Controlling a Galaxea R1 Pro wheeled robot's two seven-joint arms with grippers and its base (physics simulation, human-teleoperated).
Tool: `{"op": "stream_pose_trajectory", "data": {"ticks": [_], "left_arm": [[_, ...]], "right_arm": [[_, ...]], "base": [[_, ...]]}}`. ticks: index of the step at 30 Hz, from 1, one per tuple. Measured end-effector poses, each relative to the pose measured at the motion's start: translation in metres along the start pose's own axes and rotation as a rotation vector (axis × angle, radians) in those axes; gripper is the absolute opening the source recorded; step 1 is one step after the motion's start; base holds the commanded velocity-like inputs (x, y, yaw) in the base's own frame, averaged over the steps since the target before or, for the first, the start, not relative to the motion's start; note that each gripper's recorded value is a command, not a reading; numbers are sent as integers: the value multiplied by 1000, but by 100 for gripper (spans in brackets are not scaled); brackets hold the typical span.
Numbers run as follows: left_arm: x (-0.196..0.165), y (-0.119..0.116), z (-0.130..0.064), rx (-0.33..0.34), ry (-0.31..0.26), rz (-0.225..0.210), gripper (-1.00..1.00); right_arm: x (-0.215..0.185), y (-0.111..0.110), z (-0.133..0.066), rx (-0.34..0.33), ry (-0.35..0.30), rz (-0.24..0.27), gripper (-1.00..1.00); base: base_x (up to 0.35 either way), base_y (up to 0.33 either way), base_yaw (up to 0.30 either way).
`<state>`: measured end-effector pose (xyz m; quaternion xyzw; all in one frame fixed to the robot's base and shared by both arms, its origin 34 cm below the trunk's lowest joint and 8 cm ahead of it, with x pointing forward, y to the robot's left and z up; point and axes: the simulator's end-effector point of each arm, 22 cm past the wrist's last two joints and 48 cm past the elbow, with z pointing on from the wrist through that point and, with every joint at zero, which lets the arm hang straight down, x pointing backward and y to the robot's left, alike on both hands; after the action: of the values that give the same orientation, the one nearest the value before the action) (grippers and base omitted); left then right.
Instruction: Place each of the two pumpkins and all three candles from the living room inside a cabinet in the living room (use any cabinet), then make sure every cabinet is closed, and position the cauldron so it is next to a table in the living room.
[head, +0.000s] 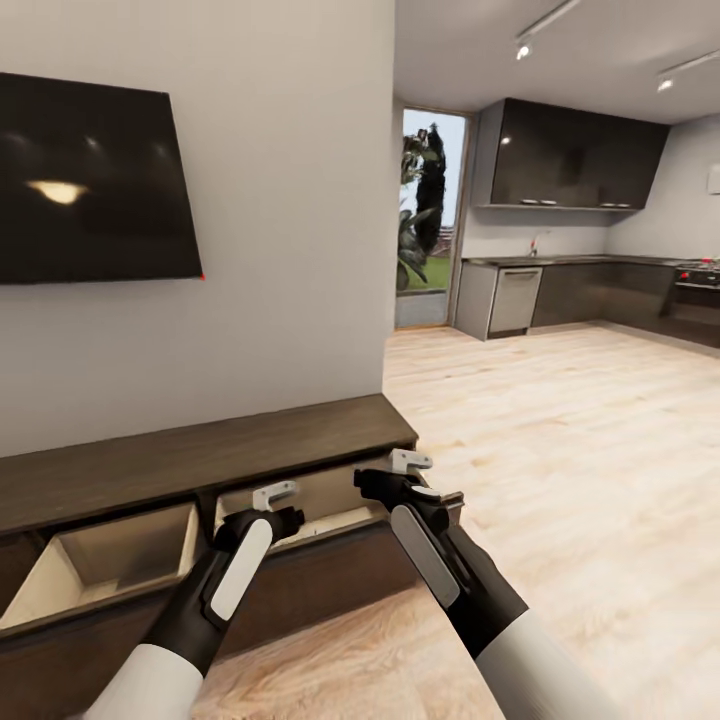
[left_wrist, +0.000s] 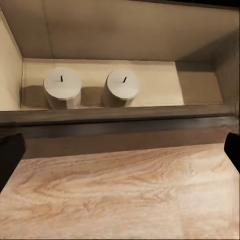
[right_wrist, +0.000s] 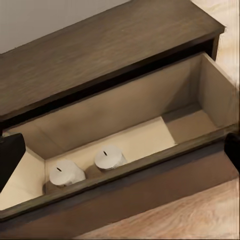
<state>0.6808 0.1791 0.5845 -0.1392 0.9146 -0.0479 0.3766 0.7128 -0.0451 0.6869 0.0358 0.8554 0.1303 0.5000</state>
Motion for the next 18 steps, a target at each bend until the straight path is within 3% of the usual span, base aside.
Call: {"op": "stream_pose_trajectory", "data": {"ticks": [12,18], "left_arm": [[-5,1,-5,2,-12,-2,100],[-13,0,-12,9,-35,-4,100]], "right_arm": [[-6,1,-5,-1,-12,-3,100],[-9,2,-7,-2,-19,-3,100]], "base": [[-316,3,-220],[-304,128,-220]]}}
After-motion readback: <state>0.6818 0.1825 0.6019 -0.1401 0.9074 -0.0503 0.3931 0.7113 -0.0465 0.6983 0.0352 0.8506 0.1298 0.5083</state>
